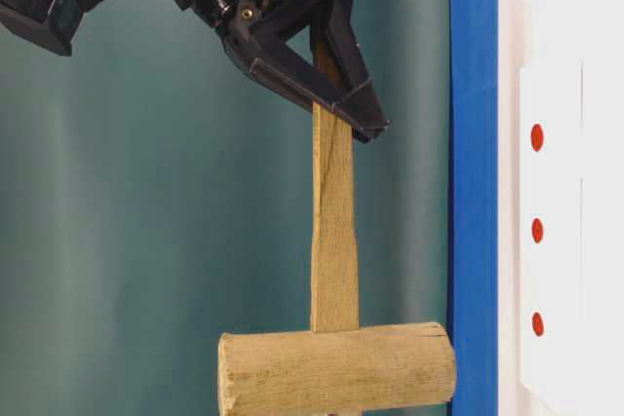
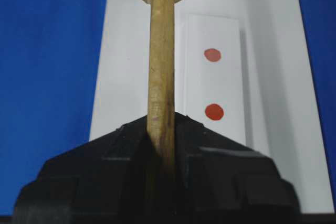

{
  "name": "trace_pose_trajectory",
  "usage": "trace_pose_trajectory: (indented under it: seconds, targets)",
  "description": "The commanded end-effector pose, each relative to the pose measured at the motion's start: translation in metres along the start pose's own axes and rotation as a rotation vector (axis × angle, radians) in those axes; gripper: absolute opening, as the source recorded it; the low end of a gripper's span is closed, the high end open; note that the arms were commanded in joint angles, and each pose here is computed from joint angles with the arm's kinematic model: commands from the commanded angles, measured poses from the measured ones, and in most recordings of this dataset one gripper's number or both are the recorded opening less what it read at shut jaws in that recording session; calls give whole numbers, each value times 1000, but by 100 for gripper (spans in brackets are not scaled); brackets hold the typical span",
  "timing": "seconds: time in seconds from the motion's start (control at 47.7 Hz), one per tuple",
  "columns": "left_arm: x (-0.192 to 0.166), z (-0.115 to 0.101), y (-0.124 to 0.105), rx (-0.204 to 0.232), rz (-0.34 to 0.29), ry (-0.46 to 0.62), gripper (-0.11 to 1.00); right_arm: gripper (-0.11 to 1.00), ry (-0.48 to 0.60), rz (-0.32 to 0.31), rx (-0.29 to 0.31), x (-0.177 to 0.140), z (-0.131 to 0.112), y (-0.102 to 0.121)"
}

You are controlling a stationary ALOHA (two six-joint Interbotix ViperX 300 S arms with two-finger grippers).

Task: Hit the mark with a hammer.
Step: 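Close the left gripper around the mallet head again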

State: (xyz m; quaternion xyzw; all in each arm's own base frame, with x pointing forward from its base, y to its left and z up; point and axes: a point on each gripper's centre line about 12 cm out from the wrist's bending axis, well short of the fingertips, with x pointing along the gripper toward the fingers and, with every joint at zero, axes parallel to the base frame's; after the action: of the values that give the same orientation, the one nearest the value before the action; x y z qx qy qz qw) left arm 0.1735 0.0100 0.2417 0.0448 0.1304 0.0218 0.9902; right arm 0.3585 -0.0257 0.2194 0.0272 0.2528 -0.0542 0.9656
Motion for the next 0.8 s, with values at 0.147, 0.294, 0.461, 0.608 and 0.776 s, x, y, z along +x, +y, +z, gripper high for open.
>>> trace_pose_trajectory:
  seconds: [0.147,0.294,0.461,0.608,0.776]
  targets:
    - [24,4,1,-6,11,-62,90,2,-63,-17,-7,-3,19,-2]
    - [43,7,2,-18,13,-74,90,2,-65,-17,-7,-3,20,-2]
    - [69,8,2,-23,13,-56,90,2,-64,-16,-5,-3,20,-1]
    - [96,9,2,-21,11,-25,91,2,-65,-17,-7,-3,20,-2]
    - [125,15,3,-21,8,4,93,2,-62,-16,-7,-3,19,-1]
